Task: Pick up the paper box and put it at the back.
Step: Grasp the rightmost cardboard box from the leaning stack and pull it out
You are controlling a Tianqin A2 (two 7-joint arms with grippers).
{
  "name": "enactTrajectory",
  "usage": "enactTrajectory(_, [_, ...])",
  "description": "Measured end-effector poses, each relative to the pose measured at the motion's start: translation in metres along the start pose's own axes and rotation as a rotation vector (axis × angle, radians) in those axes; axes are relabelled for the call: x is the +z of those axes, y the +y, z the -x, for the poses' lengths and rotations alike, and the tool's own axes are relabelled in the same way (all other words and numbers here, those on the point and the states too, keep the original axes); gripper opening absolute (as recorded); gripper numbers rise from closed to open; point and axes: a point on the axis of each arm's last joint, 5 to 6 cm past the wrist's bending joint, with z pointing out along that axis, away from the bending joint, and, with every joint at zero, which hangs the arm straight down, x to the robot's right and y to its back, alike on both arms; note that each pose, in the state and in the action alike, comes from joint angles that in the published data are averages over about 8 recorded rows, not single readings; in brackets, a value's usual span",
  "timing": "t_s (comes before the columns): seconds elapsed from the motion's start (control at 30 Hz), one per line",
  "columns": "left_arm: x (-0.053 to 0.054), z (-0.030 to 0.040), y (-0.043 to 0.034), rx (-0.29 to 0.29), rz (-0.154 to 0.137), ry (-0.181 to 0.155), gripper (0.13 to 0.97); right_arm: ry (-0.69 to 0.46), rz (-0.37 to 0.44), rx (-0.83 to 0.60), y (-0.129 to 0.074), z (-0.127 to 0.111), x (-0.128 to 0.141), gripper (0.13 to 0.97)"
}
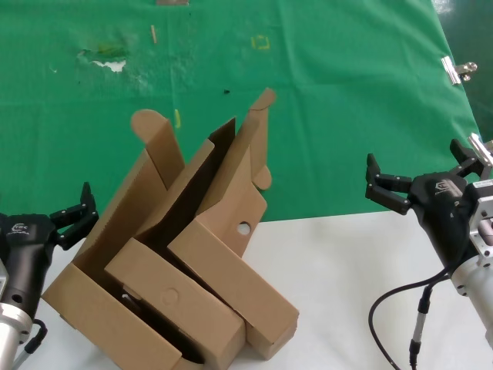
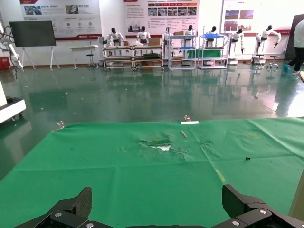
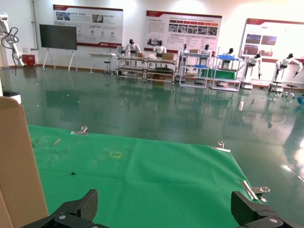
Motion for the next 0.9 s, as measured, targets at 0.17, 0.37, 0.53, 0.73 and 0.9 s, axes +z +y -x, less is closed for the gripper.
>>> enactTrajectory(0.17, [0.0000,0.0000,0.0000,0.000,0.000,0.000,0.966,0.000,0.000,0.000,0.0000,0.0000,0.0000,0.966])
enactTrajectory(0.37, [0.0000,0.0000,0.0000,0.000,0.000,0.000,0.966,0.000,0.000,0.000,0.0000,0.0000,0.0000,0.966])
enactTrajectory(0.53, [0.0000,0.0000,0.0000,0.000,0.000,0.000,0.966,0.000,0.000,0.000,0.0000,0.0000,0.0000,0.966])
enactTrajectory(0.73, [0.0000,0.0000,0.0000,0.000,0.000,0.000,0.966,0.000,0.000,0.000,0.0000,0.0000,0.0000,0.966])
enactTrajectory(0.9, [0.0000,0.0000,0.0000,0.000,0.000,0.000,0.966,0.000,0.000,0.000,0.0000,0.0000,0.0000,0.966])
